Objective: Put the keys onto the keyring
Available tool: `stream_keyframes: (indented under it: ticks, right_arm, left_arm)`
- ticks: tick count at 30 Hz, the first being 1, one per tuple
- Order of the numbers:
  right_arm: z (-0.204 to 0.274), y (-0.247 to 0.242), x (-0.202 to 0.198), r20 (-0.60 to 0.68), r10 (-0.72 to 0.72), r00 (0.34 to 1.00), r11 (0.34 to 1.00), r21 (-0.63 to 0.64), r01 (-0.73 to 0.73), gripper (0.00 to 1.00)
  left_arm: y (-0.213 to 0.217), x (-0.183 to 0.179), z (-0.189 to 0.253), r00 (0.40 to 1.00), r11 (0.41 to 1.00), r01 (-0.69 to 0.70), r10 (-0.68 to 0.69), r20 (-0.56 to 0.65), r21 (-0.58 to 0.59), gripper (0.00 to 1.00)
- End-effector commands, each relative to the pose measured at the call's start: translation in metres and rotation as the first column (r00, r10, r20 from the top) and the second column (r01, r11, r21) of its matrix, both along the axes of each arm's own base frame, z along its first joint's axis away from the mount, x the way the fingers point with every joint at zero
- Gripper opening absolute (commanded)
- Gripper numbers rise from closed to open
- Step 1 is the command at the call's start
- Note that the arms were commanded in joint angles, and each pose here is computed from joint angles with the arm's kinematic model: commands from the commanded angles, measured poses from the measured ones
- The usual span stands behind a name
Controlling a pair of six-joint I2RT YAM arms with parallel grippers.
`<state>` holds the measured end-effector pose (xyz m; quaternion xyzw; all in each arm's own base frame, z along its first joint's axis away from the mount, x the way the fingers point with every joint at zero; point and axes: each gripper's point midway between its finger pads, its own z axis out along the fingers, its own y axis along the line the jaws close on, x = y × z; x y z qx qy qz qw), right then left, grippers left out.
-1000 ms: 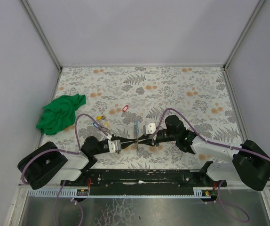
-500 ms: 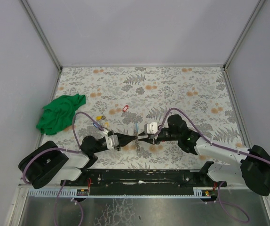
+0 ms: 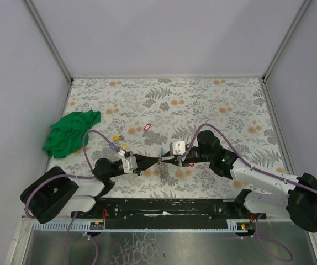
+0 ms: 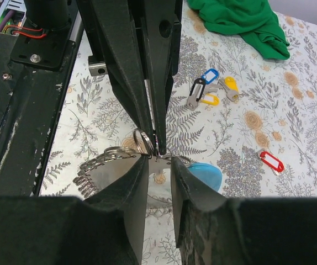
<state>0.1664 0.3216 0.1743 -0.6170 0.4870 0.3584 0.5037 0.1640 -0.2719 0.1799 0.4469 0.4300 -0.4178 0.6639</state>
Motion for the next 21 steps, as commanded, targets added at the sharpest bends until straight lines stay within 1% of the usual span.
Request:
stream_keyframes:
  ticks: [1,4,7,11,16,21]
  right_arm:
    - [0.022,0.002,0.008,0.061,-0.002,0.998,1.000,0.010,0.001,0.29]
    - [0.017,-0.009,0.011,0.079,-0.047,0.996,0.998,-0.028,0.049,0.33]
    - [0.022,-0.014,0.012,0.098,-0.076,0.992,0.997,-0.019,0.078,0.35]
    - [0.028,-0.012,0.016,0.103,-0.083,0.991,0.996,-0.015,0.085,0.33]
    - [0.039,-0.004,0.011,0.105,-0.034,0.994,0.999,0.020,0.032,0.31]
    - [0.050,-0.003,0.010,0.130,-0.028,0.991,0.999,0.047,0.022,0.31]
  left_arm:
    - [0.001,-0.001,0.034,0.994,0.996,0.004,0.005,0.109,-0.085,0.00]
    - [0.006,0.005,0.032,0.991,0.997,-0.034,0.043,0.124,-0.073,0.00]
    - [0.005,0.008,0.031,0.988,0.998,-0.045,0.052,0.142,-0.049,0.00]
    - [0.004,0.007,0.034,0.987,0.998,-0.036,0.043,0.157,-0.049,0.00]
    - [0.001,0.003,0.033,0.989,0.999,-0.008,0.014,0.151,-0.044,0.00]
    - [0.000,0.005,0.031,0.990,0.999,-0.008,0.013,0.143,-0.036,0.00]
